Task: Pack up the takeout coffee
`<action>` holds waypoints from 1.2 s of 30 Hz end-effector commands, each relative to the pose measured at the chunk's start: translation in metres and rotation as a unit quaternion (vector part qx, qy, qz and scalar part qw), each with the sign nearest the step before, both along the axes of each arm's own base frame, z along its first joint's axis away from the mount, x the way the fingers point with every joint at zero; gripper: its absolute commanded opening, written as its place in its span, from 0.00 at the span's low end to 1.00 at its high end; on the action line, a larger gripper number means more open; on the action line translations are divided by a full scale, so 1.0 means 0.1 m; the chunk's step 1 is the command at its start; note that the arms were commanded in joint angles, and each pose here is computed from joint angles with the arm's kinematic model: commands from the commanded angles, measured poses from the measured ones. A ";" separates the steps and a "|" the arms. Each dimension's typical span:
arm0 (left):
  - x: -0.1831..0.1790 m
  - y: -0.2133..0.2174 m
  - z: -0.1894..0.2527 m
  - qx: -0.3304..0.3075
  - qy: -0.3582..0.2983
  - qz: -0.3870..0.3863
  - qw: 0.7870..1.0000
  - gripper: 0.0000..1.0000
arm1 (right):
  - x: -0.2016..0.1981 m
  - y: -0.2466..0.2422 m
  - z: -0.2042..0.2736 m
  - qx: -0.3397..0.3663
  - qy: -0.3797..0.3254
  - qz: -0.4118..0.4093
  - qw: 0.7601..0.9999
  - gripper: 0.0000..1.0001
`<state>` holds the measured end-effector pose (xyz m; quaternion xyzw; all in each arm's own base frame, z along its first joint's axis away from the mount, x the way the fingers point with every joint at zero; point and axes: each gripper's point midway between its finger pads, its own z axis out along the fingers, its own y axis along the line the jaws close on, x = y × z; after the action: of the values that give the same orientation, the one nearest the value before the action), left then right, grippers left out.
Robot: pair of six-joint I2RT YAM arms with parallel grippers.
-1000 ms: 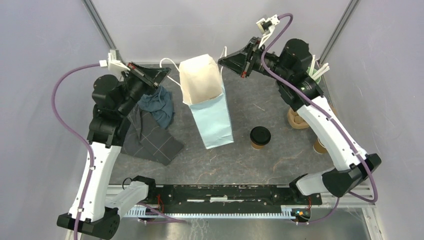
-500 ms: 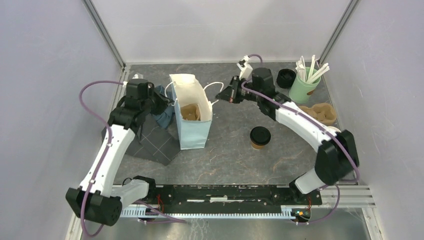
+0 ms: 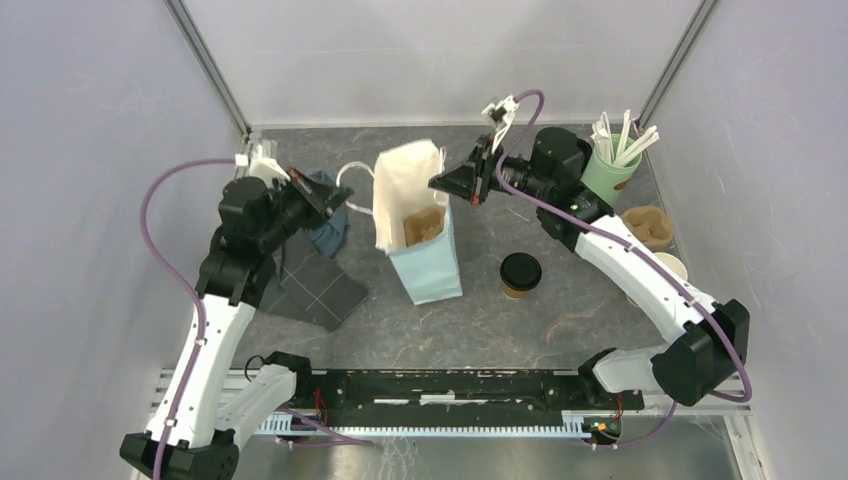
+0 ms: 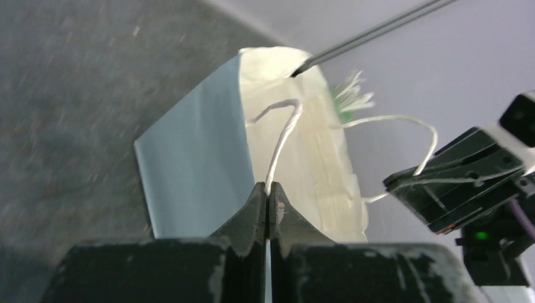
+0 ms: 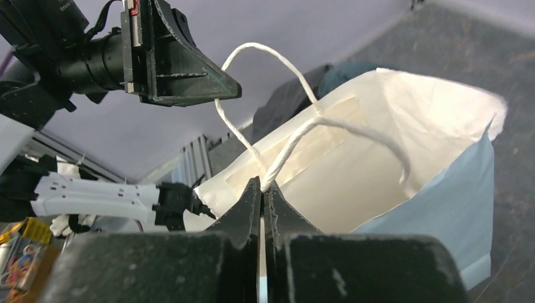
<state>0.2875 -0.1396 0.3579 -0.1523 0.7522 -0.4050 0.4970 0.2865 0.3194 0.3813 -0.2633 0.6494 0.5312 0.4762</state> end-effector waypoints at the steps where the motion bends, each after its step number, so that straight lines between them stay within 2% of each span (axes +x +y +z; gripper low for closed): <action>1: -0.30 0.04 -0.94 0.042 0.132 -0.016 0.990 0.02 | -0.05 0.03 -0.55 -0.043 0.022 0.028 0.998 0.00; 5: -0.54 0.00 -1.28 0.016 0.188 -0.027 0.982 0.02 | 0.04 0.05 -0.76 -0.068 0.042 0.027 0.996 0.00; 8: -0.64 0.00 -1.36 0.005 0.193 -0.026 0.981 0.02 | 0.08 0.07 -0.81 -0.083 0.057 0.030 0.994 0.00; 13: -0.72 -0.10 -1.41 0.016 0.197 -0.077 0.977 0.02 | 0.07 0.13 -0.55 -0.065 0.025 0.055 0.996 0.00; 16: -0.66 -0.13 -1.30 0.039 0.160 -0.103 0.981 0.02 | 0.14 0.18 -0.20 -0.043 -0.020 0.054 0.997 0.00; 21: -0.26 -0.16 -0.80 0.044 0.052 -0.090 0.994 0.02 | 0.40 0.32 0.41 0.002 -0.048 0.038 0.998 0.00; 24: -0.02 -0.21 -0.58 0.043 0.020 -0.089 0.995 0.02 | 0.58 0.38 0.62 0.010 -0.064 0.028 0.997 0.00; 28: 0.10 -0.30 -0.73 0.043 0.054 -0.111 0.991 0.02 | 0.79 0.44 0.40 0.015 -0.036 0.040 0.998 0.00; 33: -0.18 -0.29 -1.50 0.080 0.143 -0.135 0.977 0.02 | 0.74 0.43 -0.31 -0.033 0.030 0.072 0.996 0.00; 36: -0.35 -0.23 -1.70 0.097 0.165 -0.138 0.972 0.02 | 0.71 0.37 -0.47 -0.043 0.047 0.065 0.996 0.00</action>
<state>0.2778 -0.1655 0.2114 -0.1013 0.8533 -0.3816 0.3406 0.3703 0.3587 0.3456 -0.2805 0.6789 0.5367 0.4153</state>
